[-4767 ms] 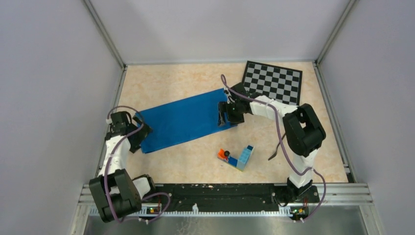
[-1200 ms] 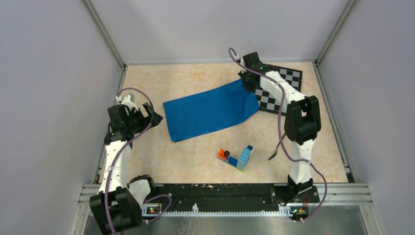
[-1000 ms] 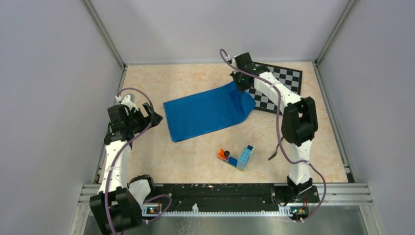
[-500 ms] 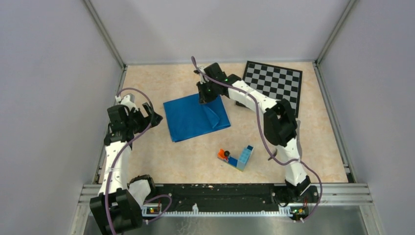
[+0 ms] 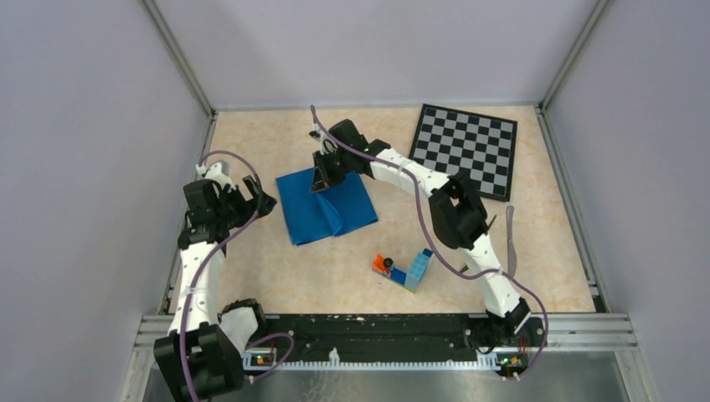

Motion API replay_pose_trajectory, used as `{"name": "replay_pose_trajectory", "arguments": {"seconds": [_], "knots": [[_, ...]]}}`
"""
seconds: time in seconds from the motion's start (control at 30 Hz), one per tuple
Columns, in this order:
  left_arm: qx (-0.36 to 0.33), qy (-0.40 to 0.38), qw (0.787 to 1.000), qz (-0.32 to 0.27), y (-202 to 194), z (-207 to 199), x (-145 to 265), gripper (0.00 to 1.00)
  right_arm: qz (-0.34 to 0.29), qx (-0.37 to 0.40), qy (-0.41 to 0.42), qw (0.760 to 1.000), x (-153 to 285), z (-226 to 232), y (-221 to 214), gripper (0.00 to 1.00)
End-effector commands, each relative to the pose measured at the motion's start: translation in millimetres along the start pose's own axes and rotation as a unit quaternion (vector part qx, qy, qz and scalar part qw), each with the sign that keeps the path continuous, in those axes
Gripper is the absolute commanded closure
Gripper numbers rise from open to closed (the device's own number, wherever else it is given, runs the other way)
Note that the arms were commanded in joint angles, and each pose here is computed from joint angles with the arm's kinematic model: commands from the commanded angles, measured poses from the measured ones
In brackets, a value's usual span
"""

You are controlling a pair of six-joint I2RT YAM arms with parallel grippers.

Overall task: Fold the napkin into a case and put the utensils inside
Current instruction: Fold the rectangle-folded napkin at the center of the board.

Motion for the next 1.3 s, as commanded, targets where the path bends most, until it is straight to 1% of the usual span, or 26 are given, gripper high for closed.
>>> {"name": "replay_pose_trajectory", "arguments": {"seconds": [0.0,0.17,0.33,0.4,0.47,0.5,0.53,0.6,0.67,0.7,0.73,0.83,0.93,1.0,1.13,1.27], "knots": [[-0.006,0.005,1.000,-0.021,8,-1,3,0.01,-0.006,0.005,0.068,0.998,-16,36,6,1.00],[-0.006,0.006,1.000,-0.019,7,-1,3,0.01,-0.003,-0.002,0.081,0.997,-29,38,1,1.00],[0.002,0.008,1.000,-0.017,6,1,1,0.01,-0.008,-0.006,0.092,0.996,-33,44,3,1.00],[0.033,0.031,0.999,-0.005,-3,10,-6,0.01,-0.013,-0.004,0.096,0.995,-30,50,5,1.00],[0.108,0.085,0.990,0.027,-21,26,-13,0.03,-0.015,-0.007,0.094,0.995,-30,52,5,1.00],[0.141,0.081,0.986,0.043,-29,24,-18,0.06,-0.015,-0.009,0.093,0.996,-30,52,5,1.00],[0.162,0.060,0.984,0.050,-31,18,-24,0.13,-0.014,-0.012,0.093,0.996,-31,51,6,1.00],[0.193,0.021,0.979,0.068,-34,6,-35,0.31,-0.015,-0.019,0.091,0.996,-32,51,6,1.00],[0.198,0.009,0.977,0.077,-38,5,-48,0.41,-0.014,-0.024,0.096,0.995,-30,54,6,1.00],[0.199,0.016,0.976,0.092,-45,9,-54,0.49,-0.015,-0.027,0.100,0.995,-29,56,6,1.00],[0.200,0.020,0.974,0.105,-52,12,-59,0.53,-0.017,-0.027,0.101,0.994,-28,57,7,1.00],[0.204,0.026,0.970,0.130,-67,14,-68,0.55,-0.022,-0.025,0.102,0.994,-25,60,10,1.00],[0.183,0.048,0.972,0.142,-75,13,-76,0.58,-0.020,-0.026,0.108,0.994,-26,62,11,1.00],[0.174,0.058,0.970,0.160,-82,9,-81,0.60,-0.018,-0.029,0.108,0.994,-29,61,10,1.00],[0.165,0.077,0.964,0.193,-102,12,-85,0.69,-0.020,-0.031,0.115,0.993,-30,64,13,1.00],[0.162,0.088,0.962,0.202,-115,18,-85,0.70,-0.022,-0.031,0.119,0.992,-31,67,16,1.00]]}}
Point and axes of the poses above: each gripper's point midway between its finger pads, its own x axis back along the fingers, its own z axis along the line the jaws close on, y = z × x, the point moved 1 cm from there along x, back along the fingers, and after that the axes turned 12 degrees about -x, right-handed, at the moved point
